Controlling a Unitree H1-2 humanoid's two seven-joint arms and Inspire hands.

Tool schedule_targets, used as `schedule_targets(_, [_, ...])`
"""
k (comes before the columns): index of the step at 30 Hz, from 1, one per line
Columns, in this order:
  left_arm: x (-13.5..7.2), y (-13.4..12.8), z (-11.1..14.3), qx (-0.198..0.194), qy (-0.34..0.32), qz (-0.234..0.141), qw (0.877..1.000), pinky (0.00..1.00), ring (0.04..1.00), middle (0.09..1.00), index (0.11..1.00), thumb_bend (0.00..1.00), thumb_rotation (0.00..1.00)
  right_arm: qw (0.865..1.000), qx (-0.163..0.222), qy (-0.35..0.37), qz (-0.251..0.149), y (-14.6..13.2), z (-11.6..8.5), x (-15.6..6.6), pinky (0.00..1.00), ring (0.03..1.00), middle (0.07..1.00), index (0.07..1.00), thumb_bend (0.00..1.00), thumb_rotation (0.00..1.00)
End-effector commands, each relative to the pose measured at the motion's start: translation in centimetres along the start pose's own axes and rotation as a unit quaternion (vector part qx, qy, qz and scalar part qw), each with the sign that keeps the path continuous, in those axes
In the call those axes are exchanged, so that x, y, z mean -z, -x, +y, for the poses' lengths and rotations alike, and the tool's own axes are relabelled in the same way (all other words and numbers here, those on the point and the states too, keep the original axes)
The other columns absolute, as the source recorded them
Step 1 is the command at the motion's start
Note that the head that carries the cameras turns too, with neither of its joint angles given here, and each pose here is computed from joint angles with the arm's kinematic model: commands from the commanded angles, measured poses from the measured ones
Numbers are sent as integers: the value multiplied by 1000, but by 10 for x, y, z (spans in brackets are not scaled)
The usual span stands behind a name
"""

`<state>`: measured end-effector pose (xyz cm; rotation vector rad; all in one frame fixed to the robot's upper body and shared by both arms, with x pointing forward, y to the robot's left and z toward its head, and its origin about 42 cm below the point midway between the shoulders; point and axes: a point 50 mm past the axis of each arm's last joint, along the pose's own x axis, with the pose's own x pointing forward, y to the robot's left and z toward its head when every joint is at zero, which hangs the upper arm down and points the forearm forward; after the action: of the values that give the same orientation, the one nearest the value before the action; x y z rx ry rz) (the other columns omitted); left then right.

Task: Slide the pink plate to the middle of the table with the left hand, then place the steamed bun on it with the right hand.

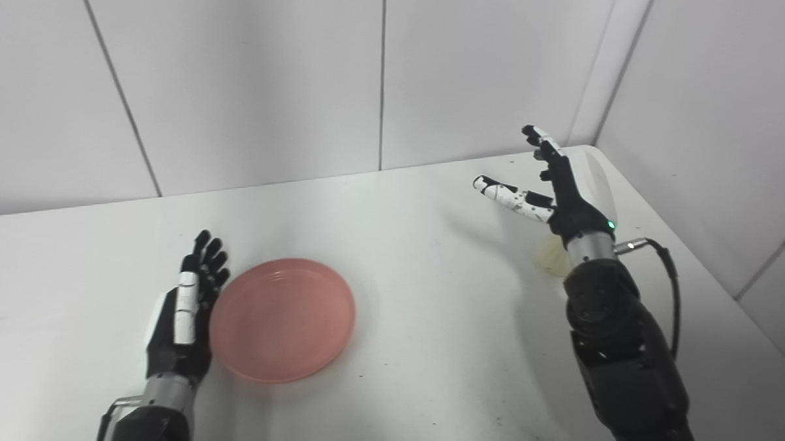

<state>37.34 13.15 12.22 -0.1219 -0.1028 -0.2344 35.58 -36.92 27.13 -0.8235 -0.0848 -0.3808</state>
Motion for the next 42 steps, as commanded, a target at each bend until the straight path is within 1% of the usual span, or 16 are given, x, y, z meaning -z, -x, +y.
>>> schedule_targets(1, [14,13,17,1,-2,21,1000,1000,1000,1000,999,627,1000,999,26,19,-10,-8,-14,-9,730,832,860,858,687,573])
schedule_targets(4, [17,14,24,10,2,24,1000,1000,1000,1000,1000,643,1000,999,29,42,5,-10,-15,-3,731,840,867,858,701,545])
schedule_targets(8, [16,15,32,17,1,31,999,1000,1000,1000,1000,652,1000,997,32,60,26,-13,-17,2,727,840,867,858,722,533])
schedule_targets(11, [16,15,35,23,0,34,999,1000,1000,1000,1000,676,1000,996,35,72,40,-14,-18,4,722,836,862,861,742,535])
schedule_targets(16, [16,15,38,24,1,38,999,1000,1000,1000,1000,674,1000,992,39,99,63,-14,-23,11,712,834,862,862,754,538])
schedule_targets(19, [14,15,38,28,0,33,999,1000,1000,1000,1000,664,1000,990,40,115,72,-15,-25,15,719,840,866,859,748,524])
schedule_targets(20, [14,15,38,27,-1,34,999,1000,1000,1000,1000,663,1000,988,41,123,79,-16,-25,17,720,840,867,858,747,521])
schedule_targets(22, [14,15,38,26,-1,37,999,1000,1000,1000,1000,662,1000,985,38,140,96,-17,-25,21,745,852,874,861,752,480])
schedule_targets(24, [14,15,38,25,0,38,999,1000,1000,1000,1000,663,1000,981,32,155,110,-19,-24,23,751,855,877,862,758,473])
schedule_targets(26, [14,16,37,28,-1,37,999,1000,1000,1000,1000,658,1000,977,22,171,126,-21,-22,27,700,837,866,853,783,476])
schedule_targets(30, [11,17,34,26,-2,35,999,1000,1000,1000,1000,644,1000,971,13,188,149,-23,-18,32,661,813,850,842,808,451])
schedule_targets(34, [11,17,33,26,3,33,999,1000,1000,1000,1000,642,1000,967,-1,196,160,-25,-16,35,638,791,839,844,811,379])
schedule_targets(35, [11,17,33,26,1,31,999,1000,1000,1000,1000,643,1000,967,-5,194,163,-26,-15,36,637,791,839,844,811,376])
schedule_targets(38, [10,18,33,26,3,31,999,1000,1000,1000,999,625,1000,966,-17,192,171,-27,-12,40,625,782,832,846,804,303])
schedule_targets(40, [9,18,32,25,4,32,999,1000,1000,1000,994,629,1000,965,-22,195,173,-28,-11,43,603,765,819,845,804,291])
schedule_targets(42, [9,18,33,26,5,32,999,1000,1000,1000,997,626,1000,964,-27,195,177,-29,-9,46,539,702,765,841,799,271])
